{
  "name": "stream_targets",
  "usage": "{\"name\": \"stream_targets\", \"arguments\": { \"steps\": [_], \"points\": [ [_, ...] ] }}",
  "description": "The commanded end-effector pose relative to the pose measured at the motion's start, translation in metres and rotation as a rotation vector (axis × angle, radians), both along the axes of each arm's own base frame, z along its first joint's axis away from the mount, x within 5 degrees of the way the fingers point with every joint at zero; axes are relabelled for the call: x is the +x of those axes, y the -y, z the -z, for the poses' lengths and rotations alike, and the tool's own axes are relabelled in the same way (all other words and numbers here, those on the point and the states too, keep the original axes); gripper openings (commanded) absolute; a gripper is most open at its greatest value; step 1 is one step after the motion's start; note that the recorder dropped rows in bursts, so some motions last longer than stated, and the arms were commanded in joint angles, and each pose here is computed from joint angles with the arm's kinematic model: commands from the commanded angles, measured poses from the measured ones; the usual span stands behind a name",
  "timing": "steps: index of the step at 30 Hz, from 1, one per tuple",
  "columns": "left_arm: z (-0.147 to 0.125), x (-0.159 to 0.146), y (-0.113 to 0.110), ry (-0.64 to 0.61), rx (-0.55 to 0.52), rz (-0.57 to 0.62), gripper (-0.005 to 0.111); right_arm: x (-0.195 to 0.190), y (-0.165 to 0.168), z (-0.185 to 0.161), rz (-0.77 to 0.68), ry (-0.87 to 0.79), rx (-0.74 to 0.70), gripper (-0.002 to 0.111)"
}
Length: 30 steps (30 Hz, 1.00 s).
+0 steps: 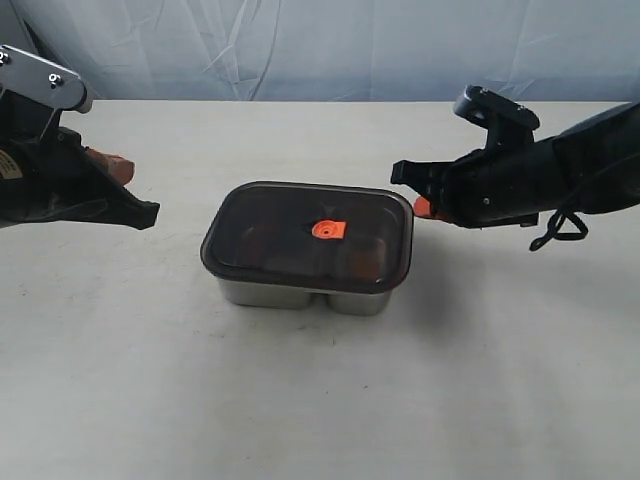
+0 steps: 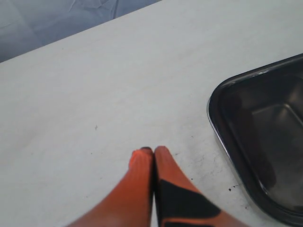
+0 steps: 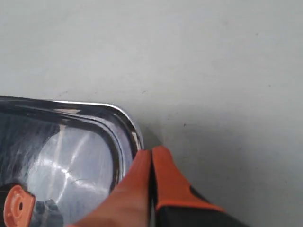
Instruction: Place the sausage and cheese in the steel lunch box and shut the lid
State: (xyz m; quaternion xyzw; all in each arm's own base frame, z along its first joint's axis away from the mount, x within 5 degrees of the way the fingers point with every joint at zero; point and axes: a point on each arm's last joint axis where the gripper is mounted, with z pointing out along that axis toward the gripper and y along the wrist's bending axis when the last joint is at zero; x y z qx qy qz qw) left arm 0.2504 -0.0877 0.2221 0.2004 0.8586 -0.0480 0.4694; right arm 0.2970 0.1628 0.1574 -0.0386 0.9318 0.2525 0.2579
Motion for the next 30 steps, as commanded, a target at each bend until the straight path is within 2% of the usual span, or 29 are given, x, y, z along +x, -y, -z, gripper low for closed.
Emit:
{"name": "stream_targets", "arguments": {
  "steps": [1,9,14,30],
  "points": [
    [-0.002,0.002,-0.001,0.012,-0.019,-0.015,0.0,0.005,-0.003,0.005,-0.022,-0.018,0.007,0.0],
    [-0.001,0.001,-0.001,0.003,-0.016,-0.014,0.0,0.003,-0.007,0.009,-0.062,-0.052,0.027,0.0],
    [0.0,0.001,-0.001,-0.006,-0.013,-0.014,0.0,0.002,-0.005,-0.001,-0.072,-0.007,0.007,0.0],
    [0.001,0.0,0.001,-0.017,-0.012,-0.008,0.0,0.001,-0.002,0.004,-0.126,0.002,-0.074,0.0]
  ]
}}
